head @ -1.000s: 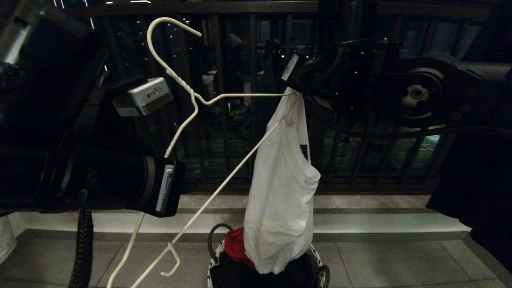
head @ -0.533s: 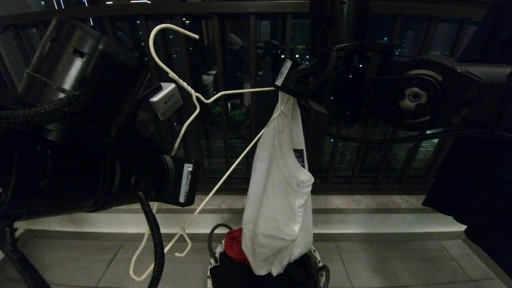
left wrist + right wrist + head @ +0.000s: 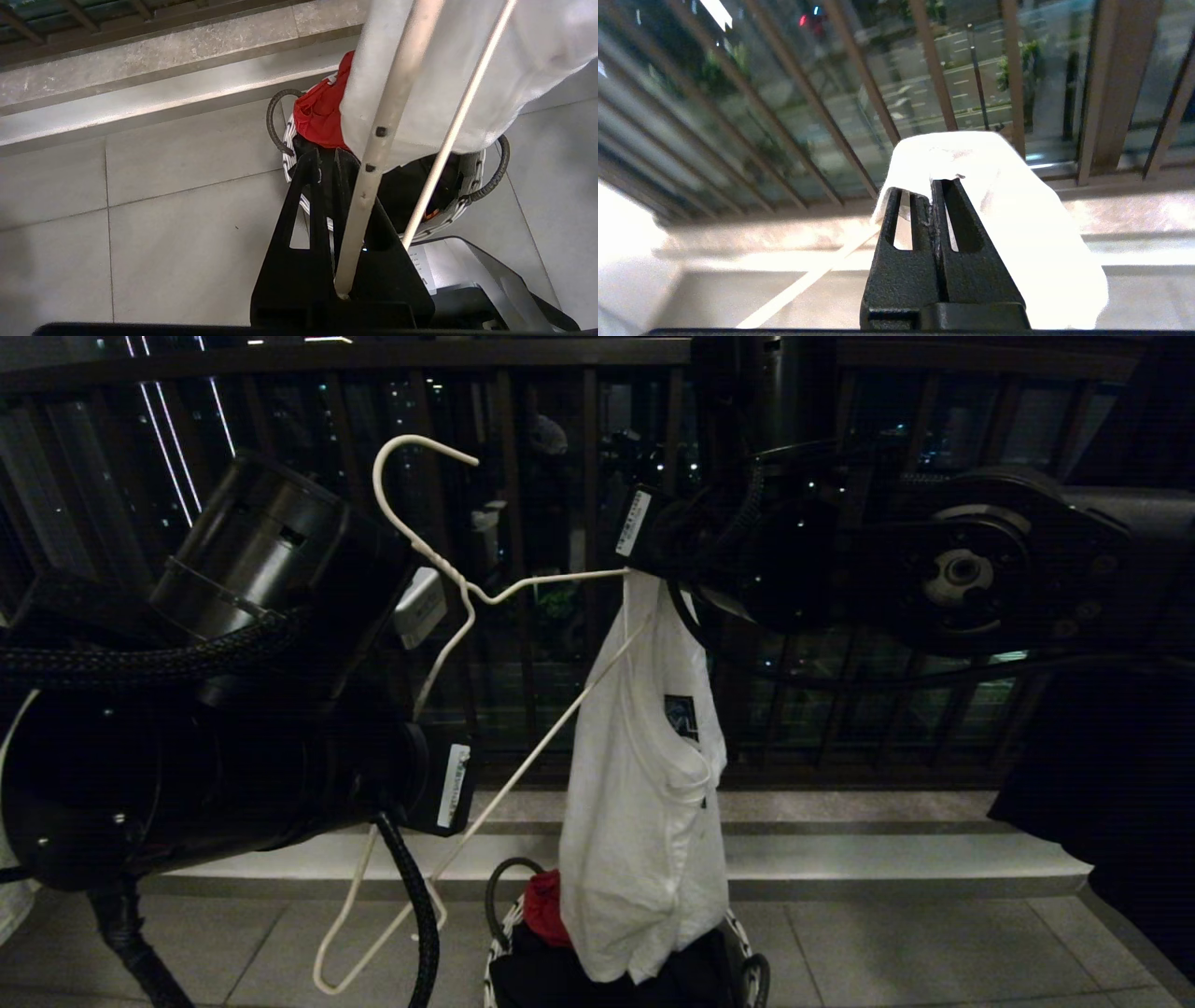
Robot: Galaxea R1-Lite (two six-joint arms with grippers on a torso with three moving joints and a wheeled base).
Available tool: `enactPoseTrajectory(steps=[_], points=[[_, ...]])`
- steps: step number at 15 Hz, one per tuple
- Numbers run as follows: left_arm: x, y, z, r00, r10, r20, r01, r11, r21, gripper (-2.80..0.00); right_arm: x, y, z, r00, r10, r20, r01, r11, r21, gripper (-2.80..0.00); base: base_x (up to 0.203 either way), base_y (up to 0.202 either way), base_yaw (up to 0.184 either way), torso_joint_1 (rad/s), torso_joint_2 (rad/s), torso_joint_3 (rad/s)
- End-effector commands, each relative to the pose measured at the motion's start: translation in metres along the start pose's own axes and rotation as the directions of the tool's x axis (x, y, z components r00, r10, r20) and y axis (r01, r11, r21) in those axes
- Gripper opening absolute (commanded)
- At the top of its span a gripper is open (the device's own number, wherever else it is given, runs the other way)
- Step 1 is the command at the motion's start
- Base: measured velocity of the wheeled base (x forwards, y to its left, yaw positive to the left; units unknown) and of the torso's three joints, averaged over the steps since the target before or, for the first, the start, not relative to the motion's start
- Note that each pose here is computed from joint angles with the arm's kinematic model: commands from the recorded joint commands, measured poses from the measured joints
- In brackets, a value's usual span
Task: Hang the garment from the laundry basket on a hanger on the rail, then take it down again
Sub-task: Hang the clothes on the clothes rack
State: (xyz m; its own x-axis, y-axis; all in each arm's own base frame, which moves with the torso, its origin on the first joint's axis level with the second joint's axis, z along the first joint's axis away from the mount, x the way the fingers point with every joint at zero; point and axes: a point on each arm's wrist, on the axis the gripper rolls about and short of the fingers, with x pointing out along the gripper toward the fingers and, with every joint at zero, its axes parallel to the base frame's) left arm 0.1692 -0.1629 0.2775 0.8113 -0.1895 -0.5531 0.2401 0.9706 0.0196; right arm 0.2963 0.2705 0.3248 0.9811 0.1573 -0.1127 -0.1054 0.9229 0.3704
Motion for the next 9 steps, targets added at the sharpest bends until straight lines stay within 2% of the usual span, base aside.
enactPoseTrajectory(steps=[1,3,5,7,9], points=[[0.002,-0.002,0.000,1.000,-0.004,0.010,0.004,1.000,-0.008,-2.80,-0.001,0.005,-0.004,0.999,0.032,-0.016,-0.033,0.998,-0.059,-2.80,0.000,0.000,0.000,0.000,0.00,0.000],[0.005,-0.004,0.001,0.998,-0.027,0.057,0.029,0.999,-0.031,-2.80,-0.006,0.011,-0.004,0.996,0.081,-0.028,-0.084,0.987,-0.134,-2.80,0.000,0.000,0.000,0.000,0.00,0.000],[0.008,-0.007,0.001,0.992,-0.085,0.093,0.089,0.995,-0.040,-2.80,-0.010,0.016,-0.006,0.992,0.121,-0.038,-0.127,0.968,-0.217,-2.80,0.000,0.000,0.000,0.000,0.00,0.000],[0.012,-0.008,0.000,0.984,-0.122,0.130,0.128,0.991,-0.039,-2.80,-0.014,0.019,-0.003,0.987,0.159,-0.033,-0.162,0.954,-0.253,-2.80,0.000,0.000,0.000,0.000,0.00,0.000],[0.015,-0.008,0.001,0.980,-0.124,0.154,0.132,0.990,-0.042,-2.80,-0.020,0.022,0.000,0.982,0.185,-0.029,-0.186,0.944,-0.273,-2.80,0.000,0.000,0.000,0.000,0.00,0.000]])
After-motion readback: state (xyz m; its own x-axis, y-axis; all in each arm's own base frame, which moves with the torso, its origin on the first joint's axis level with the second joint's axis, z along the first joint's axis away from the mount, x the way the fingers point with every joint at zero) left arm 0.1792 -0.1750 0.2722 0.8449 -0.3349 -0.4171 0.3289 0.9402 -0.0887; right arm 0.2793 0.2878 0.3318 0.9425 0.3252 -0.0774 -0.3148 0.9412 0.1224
